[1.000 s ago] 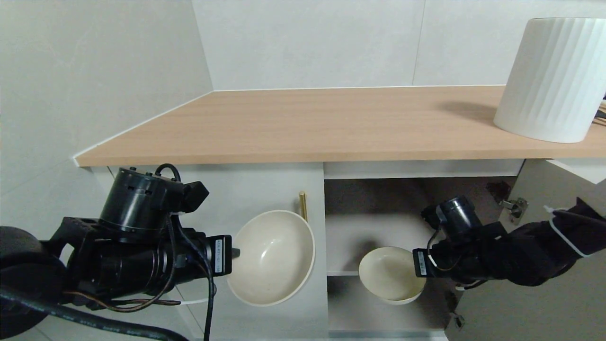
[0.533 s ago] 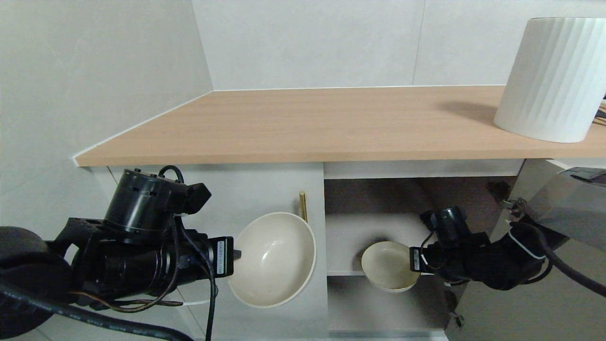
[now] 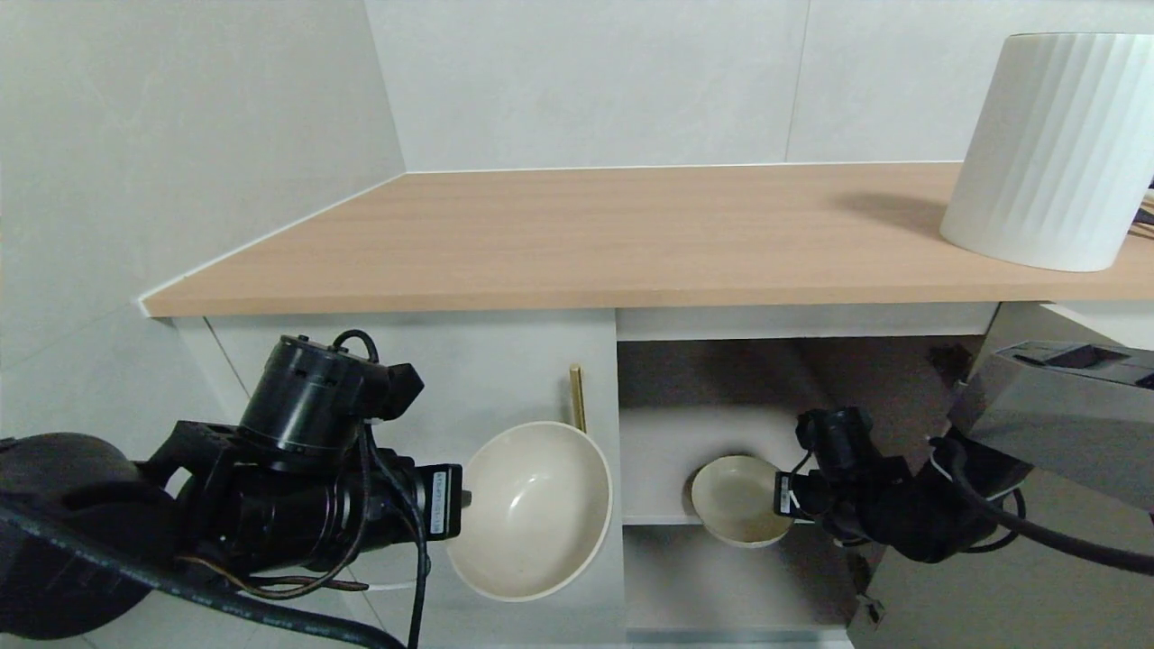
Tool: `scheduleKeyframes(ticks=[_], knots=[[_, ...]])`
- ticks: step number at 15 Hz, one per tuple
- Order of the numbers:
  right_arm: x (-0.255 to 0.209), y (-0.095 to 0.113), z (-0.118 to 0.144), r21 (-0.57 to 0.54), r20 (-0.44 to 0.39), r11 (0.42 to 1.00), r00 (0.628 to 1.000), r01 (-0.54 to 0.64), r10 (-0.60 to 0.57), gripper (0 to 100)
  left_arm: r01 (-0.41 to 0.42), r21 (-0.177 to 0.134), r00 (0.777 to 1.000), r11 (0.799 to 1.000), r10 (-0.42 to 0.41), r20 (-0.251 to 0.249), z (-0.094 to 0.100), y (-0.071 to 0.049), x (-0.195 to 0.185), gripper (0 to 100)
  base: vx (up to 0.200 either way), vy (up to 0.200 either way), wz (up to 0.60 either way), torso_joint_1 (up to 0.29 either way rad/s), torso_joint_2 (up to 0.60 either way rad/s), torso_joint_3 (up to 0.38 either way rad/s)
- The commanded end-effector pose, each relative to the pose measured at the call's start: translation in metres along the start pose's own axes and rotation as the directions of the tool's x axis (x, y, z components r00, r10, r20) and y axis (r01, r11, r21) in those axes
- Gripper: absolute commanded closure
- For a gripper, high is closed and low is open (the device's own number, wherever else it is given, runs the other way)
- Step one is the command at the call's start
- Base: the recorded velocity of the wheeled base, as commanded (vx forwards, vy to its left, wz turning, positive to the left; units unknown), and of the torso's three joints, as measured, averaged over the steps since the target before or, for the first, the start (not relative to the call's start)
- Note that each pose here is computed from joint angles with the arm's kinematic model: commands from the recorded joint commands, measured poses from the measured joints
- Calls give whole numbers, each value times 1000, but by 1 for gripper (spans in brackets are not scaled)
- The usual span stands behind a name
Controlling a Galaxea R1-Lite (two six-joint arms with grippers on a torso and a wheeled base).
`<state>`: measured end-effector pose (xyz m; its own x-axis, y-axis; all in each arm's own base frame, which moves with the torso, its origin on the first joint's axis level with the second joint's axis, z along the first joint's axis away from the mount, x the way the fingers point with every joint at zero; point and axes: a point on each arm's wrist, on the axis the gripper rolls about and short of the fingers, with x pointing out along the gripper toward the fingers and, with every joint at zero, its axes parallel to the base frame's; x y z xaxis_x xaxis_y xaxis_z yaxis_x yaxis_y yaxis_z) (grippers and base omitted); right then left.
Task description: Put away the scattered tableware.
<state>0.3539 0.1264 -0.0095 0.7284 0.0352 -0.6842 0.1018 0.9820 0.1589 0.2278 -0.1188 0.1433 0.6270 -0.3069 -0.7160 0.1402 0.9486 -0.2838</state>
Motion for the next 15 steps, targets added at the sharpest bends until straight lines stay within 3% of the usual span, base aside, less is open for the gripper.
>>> scheduleKeyframes(ticks=[1, 8, 15], knots=[[13, 0, 0, 28, 11, 999, 1000, 19, -20, 100, -5, 5, 1000, 1000, 5, -20, -3, -1, 5, 100, 0, 0, 0, 0, 0, 0], [38, -7, 12, 92, 68, 992, 993, 89, -95, 100, -5, 7, 1000, 1000, 5, -25, -3, -2, 7, 100, 0, 0, 0, 0, 0, 0], [43, -4, 20, 116, 97, 991, 992, 73, -84, 100, -5, 7, 1000, 1000, 5, -25, -3, -2, 7, 100, 0, 0, 0, 0, 0, 0]])
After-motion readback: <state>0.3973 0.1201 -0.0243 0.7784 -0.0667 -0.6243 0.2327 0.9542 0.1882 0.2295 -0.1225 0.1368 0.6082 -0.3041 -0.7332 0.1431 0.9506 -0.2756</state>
